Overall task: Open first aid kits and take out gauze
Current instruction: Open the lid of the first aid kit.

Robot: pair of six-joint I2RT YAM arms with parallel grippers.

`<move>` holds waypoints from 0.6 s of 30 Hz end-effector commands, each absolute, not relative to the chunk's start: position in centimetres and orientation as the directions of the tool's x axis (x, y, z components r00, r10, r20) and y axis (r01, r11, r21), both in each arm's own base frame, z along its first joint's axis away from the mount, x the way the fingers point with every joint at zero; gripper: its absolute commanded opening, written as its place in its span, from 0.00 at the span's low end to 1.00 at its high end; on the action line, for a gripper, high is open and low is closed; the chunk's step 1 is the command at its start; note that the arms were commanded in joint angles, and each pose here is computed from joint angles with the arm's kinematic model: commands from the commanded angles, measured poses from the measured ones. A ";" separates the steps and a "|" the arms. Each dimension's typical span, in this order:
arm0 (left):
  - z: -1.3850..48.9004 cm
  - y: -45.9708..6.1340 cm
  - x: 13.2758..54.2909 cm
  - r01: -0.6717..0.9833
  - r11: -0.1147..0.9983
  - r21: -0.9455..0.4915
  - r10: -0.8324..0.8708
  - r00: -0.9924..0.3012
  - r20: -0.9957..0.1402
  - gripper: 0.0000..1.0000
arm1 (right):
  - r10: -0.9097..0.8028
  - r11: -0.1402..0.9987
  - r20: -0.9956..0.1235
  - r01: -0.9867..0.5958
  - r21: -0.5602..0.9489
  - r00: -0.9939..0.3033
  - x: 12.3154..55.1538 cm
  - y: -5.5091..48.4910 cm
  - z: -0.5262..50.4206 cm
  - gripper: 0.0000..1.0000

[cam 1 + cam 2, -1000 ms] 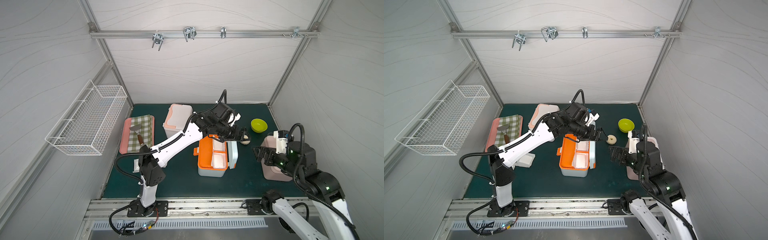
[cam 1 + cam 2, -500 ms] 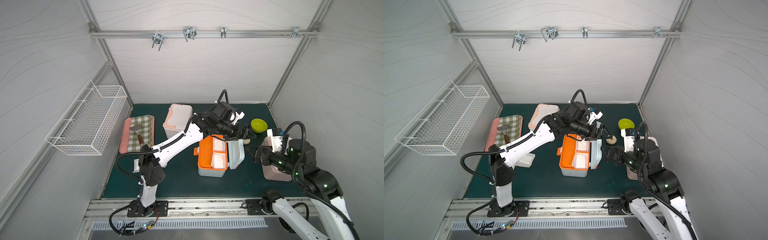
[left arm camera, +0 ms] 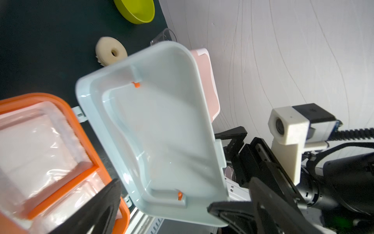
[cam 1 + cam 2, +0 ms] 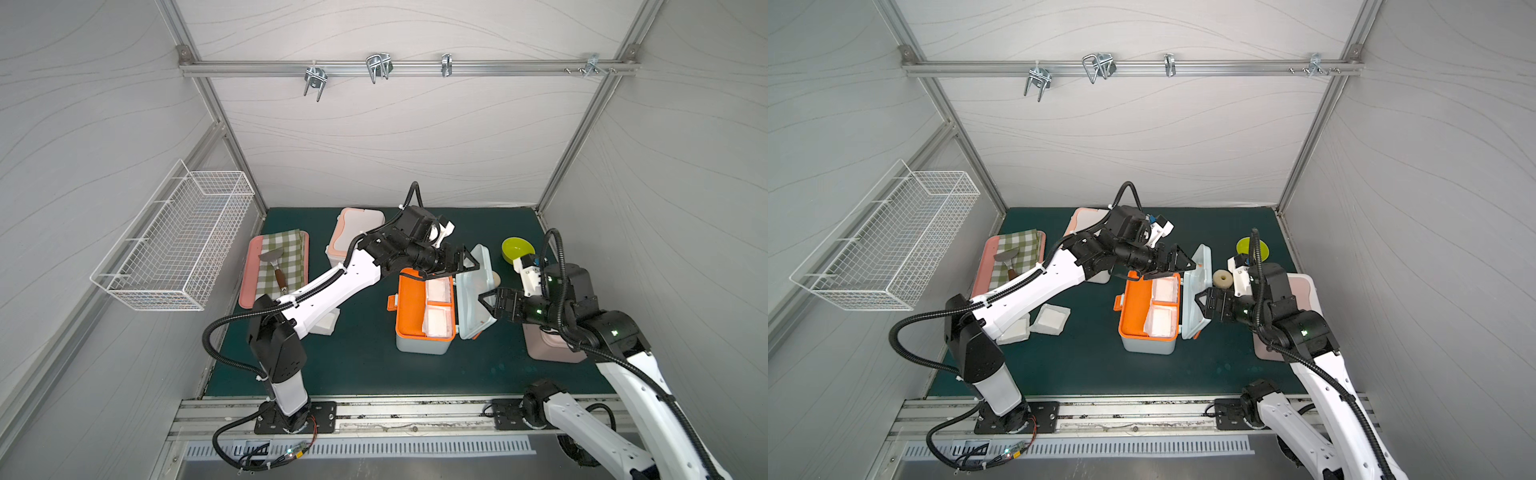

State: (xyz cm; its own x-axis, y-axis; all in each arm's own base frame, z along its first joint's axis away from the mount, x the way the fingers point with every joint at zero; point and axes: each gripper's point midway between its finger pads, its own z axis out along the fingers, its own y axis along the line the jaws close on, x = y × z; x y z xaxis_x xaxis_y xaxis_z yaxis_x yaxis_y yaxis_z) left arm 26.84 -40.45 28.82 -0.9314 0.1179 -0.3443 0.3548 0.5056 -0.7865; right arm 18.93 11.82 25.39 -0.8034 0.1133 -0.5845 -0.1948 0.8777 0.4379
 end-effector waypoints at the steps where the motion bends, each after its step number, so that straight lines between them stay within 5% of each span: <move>1: 28.9 -38.3 27.5 0.389 0.574 -0.721 0.084 -0.903 -0.421 0.99 | 0.168 0.951 -0.565 -0.018 0.309 -0.808 18.4 7.8 24.8 0.99; 7: 26.1 -35.0 27.6 0.368 0.712 -0.597 0.095 -0.894 -0.438 0.99 | 0.195 0.943 -0.576 -0.010 0.333 -0.794 18.1 7.7 26.9 0.99; 18: 23.4 -29.1 27.2 0.330 0.873 -0.360 0.140 -0.875 -0.463 0.97 | 0.099 0.801 -0.619 -0.307 0.514 -0.780 17.7 13.5 30.4 0.99</move>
State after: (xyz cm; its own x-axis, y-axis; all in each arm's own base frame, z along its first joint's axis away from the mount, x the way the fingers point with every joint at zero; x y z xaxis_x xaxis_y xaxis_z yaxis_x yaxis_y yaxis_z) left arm 27.06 -31.10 23.29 -0.8973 0.1187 -0.4252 0.3227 0.8336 -0.4482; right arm 18.13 11.29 29.92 -0.7741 0.1479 -0.6156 -0.1962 0.8684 0.4555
